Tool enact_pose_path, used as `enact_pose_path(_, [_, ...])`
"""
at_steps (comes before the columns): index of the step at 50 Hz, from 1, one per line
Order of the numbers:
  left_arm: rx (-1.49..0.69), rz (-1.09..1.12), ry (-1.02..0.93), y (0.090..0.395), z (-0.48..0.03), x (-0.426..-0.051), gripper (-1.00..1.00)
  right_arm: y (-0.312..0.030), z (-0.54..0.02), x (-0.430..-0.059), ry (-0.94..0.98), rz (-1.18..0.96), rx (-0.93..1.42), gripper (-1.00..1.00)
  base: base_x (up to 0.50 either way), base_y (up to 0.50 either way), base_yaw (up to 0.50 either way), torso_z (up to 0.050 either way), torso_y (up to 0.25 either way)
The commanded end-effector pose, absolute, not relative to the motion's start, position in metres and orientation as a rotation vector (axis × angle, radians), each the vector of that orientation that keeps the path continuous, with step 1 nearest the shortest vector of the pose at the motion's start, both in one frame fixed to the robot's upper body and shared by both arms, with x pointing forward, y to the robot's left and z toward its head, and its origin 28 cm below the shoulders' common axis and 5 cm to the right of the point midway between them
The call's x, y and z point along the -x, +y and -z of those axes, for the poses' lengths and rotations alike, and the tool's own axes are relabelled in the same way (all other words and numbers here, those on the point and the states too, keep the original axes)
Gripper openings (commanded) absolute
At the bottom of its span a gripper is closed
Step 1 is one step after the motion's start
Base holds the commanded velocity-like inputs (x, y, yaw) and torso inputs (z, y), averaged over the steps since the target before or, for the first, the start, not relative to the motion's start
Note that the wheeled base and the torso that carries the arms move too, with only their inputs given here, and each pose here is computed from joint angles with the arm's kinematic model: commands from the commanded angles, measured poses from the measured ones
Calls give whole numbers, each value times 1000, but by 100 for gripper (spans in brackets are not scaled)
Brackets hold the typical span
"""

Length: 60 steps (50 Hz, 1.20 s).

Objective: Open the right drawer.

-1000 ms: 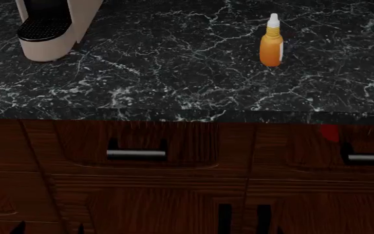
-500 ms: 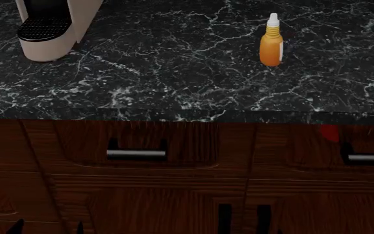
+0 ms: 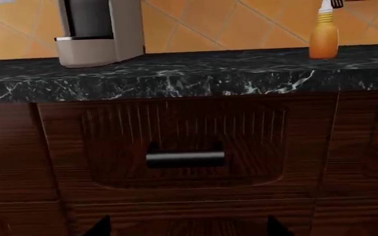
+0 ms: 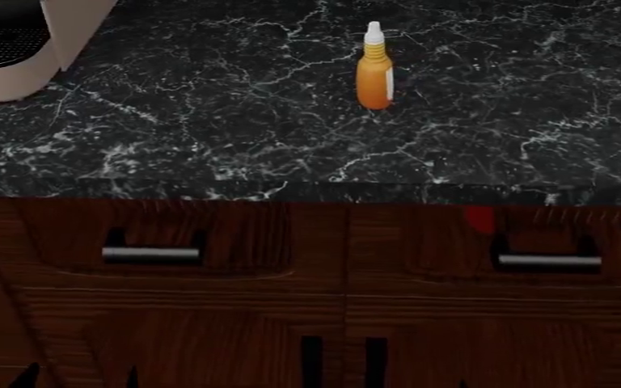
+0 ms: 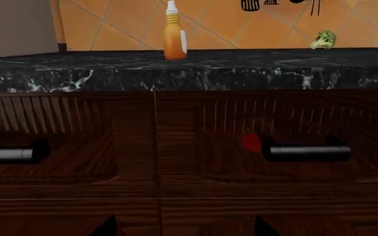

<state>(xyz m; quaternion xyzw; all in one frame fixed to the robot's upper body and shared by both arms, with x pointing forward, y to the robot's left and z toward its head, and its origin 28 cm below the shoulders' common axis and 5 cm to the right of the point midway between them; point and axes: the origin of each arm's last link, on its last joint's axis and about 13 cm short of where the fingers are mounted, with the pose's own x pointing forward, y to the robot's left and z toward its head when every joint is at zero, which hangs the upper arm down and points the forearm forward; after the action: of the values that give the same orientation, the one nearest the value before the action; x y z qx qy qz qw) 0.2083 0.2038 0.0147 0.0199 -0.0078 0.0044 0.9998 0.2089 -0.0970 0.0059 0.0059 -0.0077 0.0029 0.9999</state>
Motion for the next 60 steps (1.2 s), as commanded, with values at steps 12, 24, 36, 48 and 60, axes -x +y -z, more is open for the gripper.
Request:
enact_pose_path(12, [-25,0,-16,204,-14,-208,100,-97,-8,-209,-16,-12,-11,100,0,-339,0,0,0])
enact_pose_path(24, [-26,2,-16,204,-14,-208,100,-96,-8,-209,-14,-14,-10,100,0,-331,0,0,0])
enact_pose_path(36, [-27,0,-15,204,-15,-207,100,-96,-9,-209,-12,-16,-10,100,0,-327,0,0,0])
enact_pose_path(48, [-21,-4,-16,204,-14,-208,100,-96,-9,-208,-13,-12,-7,100,0,-165,0,0,0])
enact_pose_path(60, [-41,6,-22,204,-16,-207,100,-96,-9,-208,-18,-14,-2,100,0,0,0,0,0])
